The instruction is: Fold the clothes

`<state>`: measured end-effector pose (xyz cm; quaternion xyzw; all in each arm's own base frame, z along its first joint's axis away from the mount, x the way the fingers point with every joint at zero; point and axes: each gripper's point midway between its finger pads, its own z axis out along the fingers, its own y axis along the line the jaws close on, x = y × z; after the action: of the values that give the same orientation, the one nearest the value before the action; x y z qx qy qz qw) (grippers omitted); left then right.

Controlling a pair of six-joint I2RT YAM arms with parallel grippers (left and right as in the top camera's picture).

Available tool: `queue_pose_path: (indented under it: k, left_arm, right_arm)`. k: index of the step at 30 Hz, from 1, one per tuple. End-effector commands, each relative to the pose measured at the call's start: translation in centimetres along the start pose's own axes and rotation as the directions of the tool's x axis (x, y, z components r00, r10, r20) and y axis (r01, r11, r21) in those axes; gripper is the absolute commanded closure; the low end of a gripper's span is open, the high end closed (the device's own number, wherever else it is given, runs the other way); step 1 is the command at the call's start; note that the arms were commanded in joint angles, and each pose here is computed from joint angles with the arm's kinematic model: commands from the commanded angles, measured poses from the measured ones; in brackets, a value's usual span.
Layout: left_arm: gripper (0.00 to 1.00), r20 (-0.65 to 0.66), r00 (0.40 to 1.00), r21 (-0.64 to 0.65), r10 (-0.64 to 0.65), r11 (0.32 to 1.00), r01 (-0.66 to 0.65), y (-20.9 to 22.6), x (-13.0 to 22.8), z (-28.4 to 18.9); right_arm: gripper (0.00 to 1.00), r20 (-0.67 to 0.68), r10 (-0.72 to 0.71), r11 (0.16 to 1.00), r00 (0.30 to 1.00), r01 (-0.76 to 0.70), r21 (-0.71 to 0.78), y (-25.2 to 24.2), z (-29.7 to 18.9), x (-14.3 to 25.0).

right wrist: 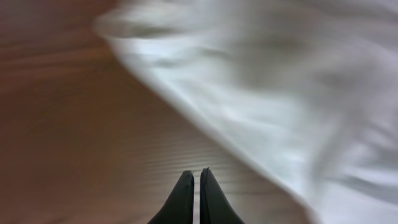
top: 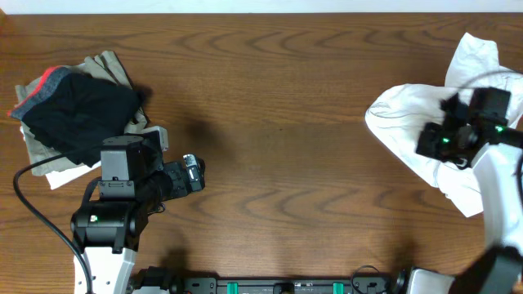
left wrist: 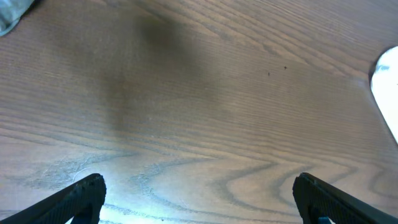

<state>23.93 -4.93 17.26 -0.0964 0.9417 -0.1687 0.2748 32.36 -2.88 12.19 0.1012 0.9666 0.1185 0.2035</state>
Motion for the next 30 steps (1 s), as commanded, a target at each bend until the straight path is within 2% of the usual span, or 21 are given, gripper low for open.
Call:
queue_pose_path:
  k: [1,3,5,6,8,11,16,19,28,30]
  left_arm:
    - [0.02,0.01,1.0,-0.006,-0.012,1.0,0.012,0.0,-0.6,-0.2]
    - [0.02,0.001,1.0,-0.009,-0.014,1.0,0.014,0.1,-0.5,0.0]
    - [0.02,-0.009,1.0,-0.012,-0.017,1.0,0.017,0.2,-0.5,0.3]
    - [0.02,-0.015,1.0,-0.014,-0.019,1.0,0.019,0.2,-0.4,0.4]
    - [0.02,-0.026,0.999,-0.017,-0.022,1.0,0.022,0.3,-0.3,0.6]
    - [0.02,-0.036,0.999,-0.021,-0.025,0.999,0.024,0.4,-0.3,0.9]
    - [0.02,-0.038,0.999,-0.021,-0.025,0.999,0.025,0.4,-0.3,0.9]
    - [0.02,-0.038,0.999,-0.021,-0.025,0.999,0.025,0.4,-0.3,0.9]
    - [0.02,-0.037,0.999,-0.021,-0.025,0.999,0.024,0.4,-0.3,0.9]
    - [0.02,-0.037,0.999,-0.021,-0.025,0.999,0.024,0.4,-0.3,0.9]
  right_arm:
    - [0.95,0.006,-0.2,0.956,0.98,0.196,-0.216,8.1,-1.9,1.8]
    - [0.93,-0.039,-0.286,0.939,0.957,0.272,-0.209,10.0,-1.6,3.8]
    - [0.91,-0.078,-0.269,0.963,0.96,0.267,-0.025,8.5,-0.9,4.2]
    - [0.85,-0.074,-0.218,0.968,0.973,0.225,0.111,6.9,-0.7,3.9]
    - [0.65,-0.032,-0.163,0.935,0.986,0.165,0.314,4.0,-1.0,2.8]
    - [0.5,-0.002,-0.127,0.903,0.992,0.117,0.413,1.6,-1.2,1.8]
    - [0.49,0.043,0.016,0.88,0.999,-0.035,0.473,-3.5,-1.2,0.3]
    - [0.52,0.061,0.12,0.847,0.991,-0.134,0.515,-7.8,-0.8,-0.1]
    - [0.53,-0.048,0.3,0.781,0.953,-0.216,0.586,-14.6,3.4,2.7]
    - [0.6,-0.067,0.321,0.777,0.945,-0.222,0.589,-15.3,4.5,3.1]
